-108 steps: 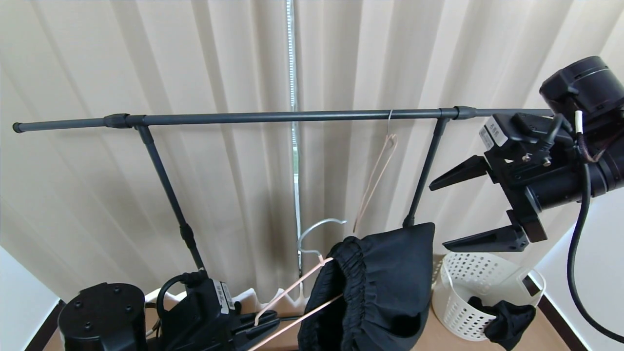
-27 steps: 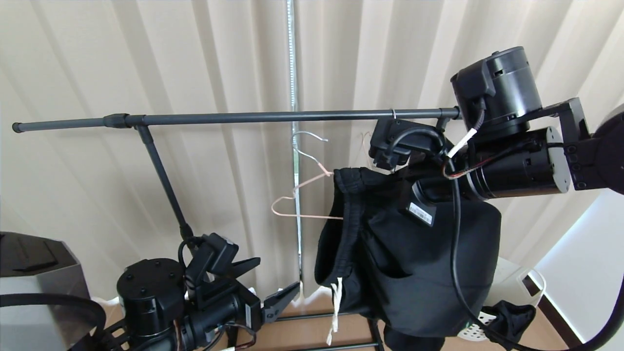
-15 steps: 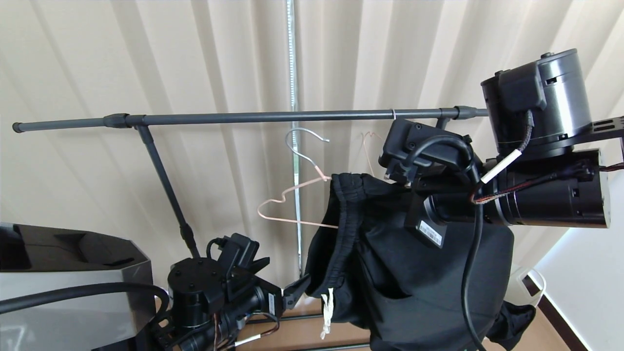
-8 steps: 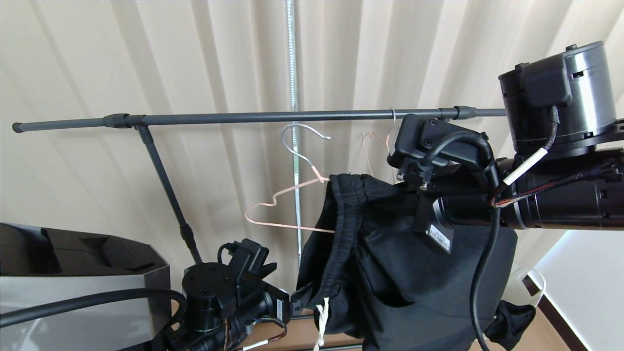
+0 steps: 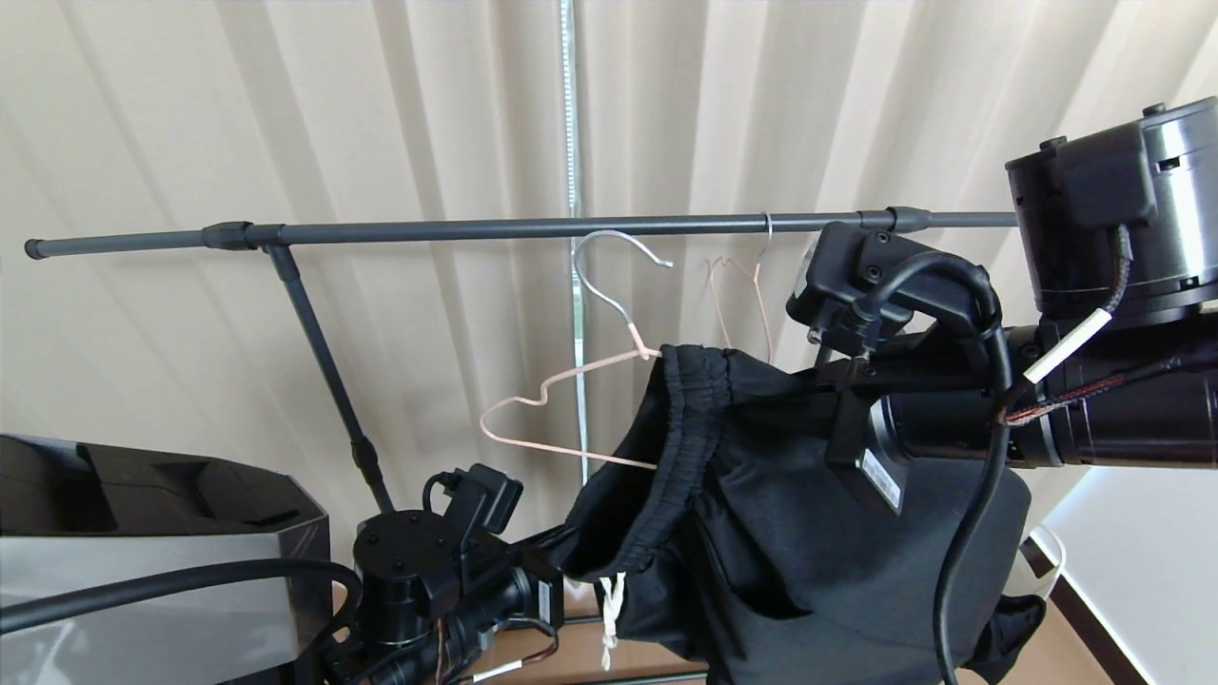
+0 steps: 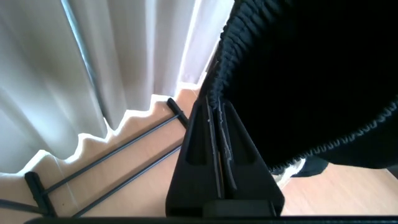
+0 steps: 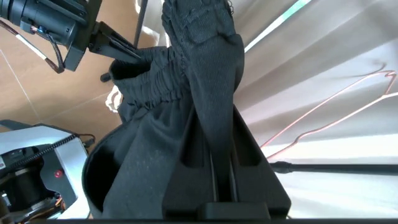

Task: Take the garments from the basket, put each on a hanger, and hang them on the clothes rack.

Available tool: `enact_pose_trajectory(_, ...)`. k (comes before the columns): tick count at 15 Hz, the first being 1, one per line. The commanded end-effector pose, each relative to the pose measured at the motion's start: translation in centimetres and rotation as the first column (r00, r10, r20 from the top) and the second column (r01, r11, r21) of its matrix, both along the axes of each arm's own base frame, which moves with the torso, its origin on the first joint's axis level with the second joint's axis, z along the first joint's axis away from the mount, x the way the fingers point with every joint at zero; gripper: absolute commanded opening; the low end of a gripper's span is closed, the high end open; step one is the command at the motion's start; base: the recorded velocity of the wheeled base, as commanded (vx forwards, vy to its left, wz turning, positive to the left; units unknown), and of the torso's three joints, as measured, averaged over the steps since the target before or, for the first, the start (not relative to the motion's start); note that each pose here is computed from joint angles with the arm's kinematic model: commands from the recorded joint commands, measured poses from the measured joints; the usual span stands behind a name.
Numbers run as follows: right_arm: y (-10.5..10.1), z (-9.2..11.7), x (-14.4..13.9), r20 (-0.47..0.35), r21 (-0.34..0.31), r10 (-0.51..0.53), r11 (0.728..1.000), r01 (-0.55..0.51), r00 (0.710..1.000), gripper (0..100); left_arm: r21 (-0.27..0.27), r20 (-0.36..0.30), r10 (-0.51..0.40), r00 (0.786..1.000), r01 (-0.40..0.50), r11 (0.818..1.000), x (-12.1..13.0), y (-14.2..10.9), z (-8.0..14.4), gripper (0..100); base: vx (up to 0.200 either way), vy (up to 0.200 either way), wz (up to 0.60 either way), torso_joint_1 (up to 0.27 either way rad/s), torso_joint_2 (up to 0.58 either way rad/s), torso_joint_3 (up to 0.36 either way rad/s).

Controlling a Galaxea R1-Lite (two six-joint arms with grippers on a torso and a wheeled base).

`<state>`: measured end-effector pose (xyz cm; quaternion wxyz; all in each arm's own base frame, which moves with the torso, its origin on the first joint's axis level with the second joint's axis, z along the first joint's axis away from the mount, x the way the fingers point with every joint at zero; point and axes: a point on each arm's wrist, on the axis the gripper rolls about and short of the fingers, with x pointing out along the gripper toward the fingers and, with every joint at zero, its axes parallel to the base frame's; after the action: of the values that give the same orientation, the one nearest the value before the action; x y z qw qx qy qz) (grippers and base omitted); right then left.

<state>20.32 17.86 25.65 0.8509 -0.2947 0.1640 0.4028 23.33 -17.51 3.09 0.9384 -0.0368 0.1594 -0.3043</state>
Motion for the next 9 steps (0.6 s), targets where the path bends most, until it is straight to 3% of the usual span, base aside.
enact_pose_trajectory(1, -1.9, -1.0, 0.6, -0.017, 0.029, -0.030, 0.999, 0.030, 0.999, 0, -0.017, 0.022, 0.033, 0.999, -0.033, 0.999, 0.5, 0.8, 0.7, 0, 0.000, 0.000, 0.00, 0.000, 0.00, 0.000)
enact_pose_trajectory(9, -5.7, -6.5, 0.7, -0.071, 0.170, -0.036, 0.984, 0.048, 0.997, 0, -0.034, 0.053, 0.100, 0.994, -0.098, 0.995, 2.0, 2.2, 1.4, 0, 0.000, 0.000, 0.00, 0.000, 0.00, 0.000)
